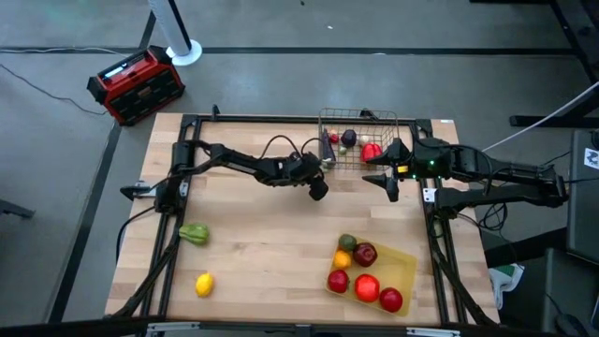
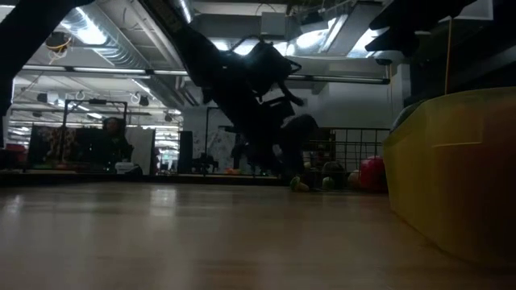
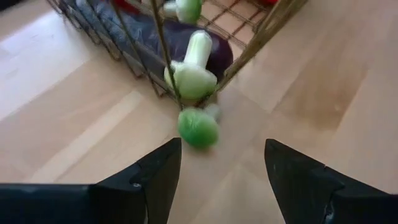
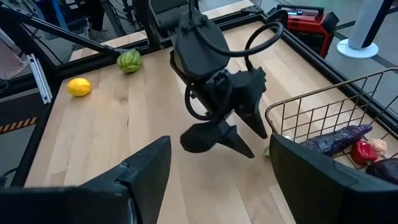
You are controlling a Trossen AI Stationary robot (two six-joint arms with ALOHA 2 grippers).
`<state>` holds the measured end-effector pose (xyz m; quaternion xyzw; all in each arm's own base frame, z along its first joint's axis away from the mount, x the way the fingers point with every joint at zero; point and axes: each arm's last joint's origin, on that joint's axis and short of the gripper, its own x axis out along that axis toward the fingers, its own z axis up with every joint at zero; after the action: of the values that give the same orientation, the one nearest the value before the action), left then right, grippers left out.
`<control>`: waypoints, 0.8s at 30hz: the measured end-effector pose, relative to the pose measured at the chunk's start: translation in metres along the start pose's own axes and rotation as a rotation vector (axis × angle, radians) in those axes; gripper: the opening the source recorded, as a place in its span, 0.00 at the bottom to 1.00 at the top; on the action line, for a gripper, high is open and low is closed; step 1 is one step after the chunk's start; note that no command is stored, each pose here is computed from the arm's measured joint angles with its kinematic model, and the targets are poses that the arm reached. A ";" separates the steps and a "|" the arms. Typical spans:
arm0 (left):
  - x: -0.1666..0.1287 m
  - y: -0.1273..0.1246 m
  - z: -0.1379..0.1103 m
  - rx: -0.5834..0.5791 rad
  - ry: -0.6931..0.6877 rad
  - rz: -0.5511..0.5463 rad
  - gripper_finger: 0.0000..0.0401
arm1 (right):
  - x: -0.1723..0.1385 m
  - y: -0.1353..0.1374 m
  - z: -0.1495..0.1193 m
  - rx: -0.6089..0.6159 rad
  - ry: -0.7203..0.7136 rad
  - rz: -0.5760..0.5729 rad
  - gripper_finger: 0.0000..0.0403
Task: Sort produce into baskets
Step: Put the green mushroom into the wire basket
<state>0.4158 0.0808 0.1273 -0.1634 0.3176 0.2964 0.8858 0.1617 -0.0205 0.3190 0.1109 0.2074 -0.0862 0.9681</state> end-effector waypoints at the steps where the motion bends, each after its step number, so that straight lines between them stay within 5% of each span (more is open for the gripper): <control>1: 0.003 0.000 -0.001 0.004 -0.016 0.005 0.56 | 0.000 0.000 0.000 0.000 0.000 0.000 0.67; 10: 0.014 -0.005 -0.010 0.053 -0.109 0.129 0.56 | 0.000 0.000 0.000 0.000 0.000 0.000 0.67; 24: 0.016 0.000 -0.007 0.062 -0.116 0.134 0.56 | 0.000 0.000 0.000 0.000 0.000 0.000 0.67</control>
<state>0.4227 0.0840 0.1117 -0.0968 0.2852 0.3536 0.8856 0.1617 -0.0205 0.3190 0.1109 0.2074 -0.0862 0.9681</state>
